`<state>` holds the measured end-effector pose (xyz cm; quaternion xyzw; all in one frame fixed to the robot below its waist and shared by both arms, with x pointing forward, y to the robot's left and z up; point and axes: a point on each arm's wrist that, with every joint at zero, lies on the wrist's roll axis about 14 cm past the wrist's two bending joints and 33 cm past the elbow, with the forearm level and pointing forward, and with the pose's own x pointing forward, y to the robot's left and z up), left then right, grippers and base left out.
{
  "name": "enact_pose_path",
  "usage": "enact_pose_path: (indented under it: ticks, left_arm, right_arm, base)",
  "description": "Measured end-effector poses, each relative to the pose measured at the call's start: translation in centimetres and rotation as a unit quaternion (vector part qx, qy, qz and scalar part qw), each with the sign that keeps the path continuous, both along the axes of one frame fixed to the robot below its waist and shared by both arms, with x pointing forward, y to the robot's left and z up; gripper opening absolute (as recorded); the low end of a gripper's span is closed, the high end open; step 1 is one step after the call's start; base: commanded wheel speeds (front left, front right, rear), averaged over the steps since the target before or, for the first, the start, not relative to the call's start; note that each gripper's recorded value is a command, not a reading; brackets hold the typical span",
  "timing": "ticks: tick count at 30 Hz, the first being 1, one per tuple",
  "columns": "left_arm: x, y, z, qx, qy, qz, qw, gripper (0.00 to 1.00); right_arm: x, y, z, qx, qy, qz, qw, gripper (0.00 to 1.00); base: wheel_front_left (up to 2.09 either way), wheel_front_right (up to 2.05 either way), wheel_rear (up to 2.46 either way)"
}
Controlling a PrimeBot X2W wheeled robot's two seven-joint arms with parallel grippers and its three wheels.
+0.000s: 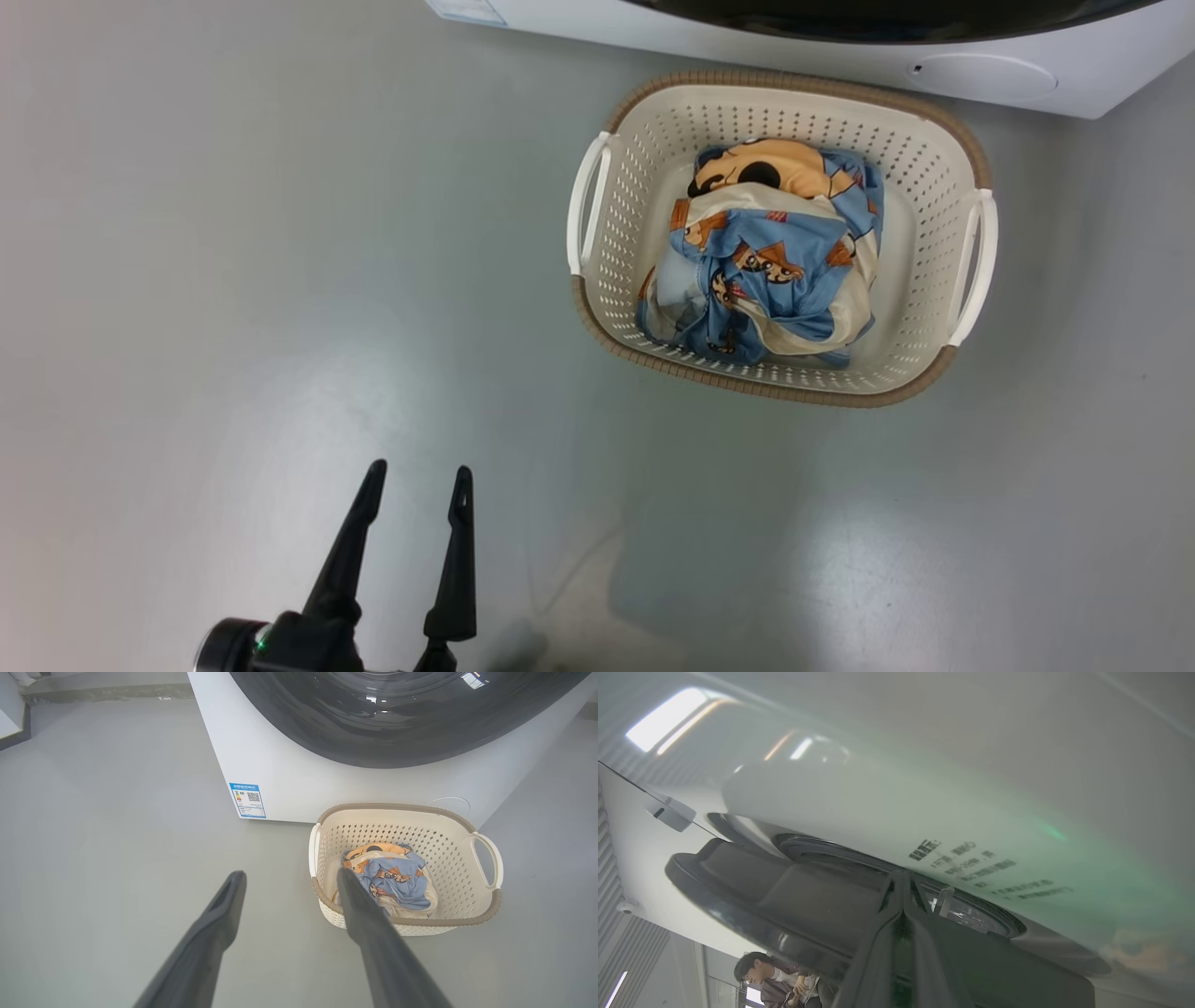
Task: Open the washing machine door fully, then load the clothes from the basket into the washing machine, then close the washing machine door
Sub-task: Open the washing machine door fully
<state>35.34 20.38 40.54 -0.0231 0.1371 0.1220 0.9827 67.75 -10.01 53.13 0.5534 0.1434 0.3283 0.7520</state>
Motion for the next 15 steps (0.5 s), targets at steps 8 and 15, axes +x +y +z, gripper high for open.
enact_pose_path:
  ticks: [8,15]
  left_arm:
    - [0.0,-0.2,-0.9,-0.008,0.013,0.004,1.000,1.00]
    - [0.0,-0.4,-1.4,-0.010,0.021,0.001,1.000,1.00]
  right_arm:
    - [0.4,0.6,-0.4,-0.014,-0.004,0.020,1.000,0.00]
    - [0.8,1.0,-0.4,-0.021,-0.009,0.031,0.999,0.00]
  base:
    - [0.00,0.00,0.00]
    - [0.00,0.00,0.00]
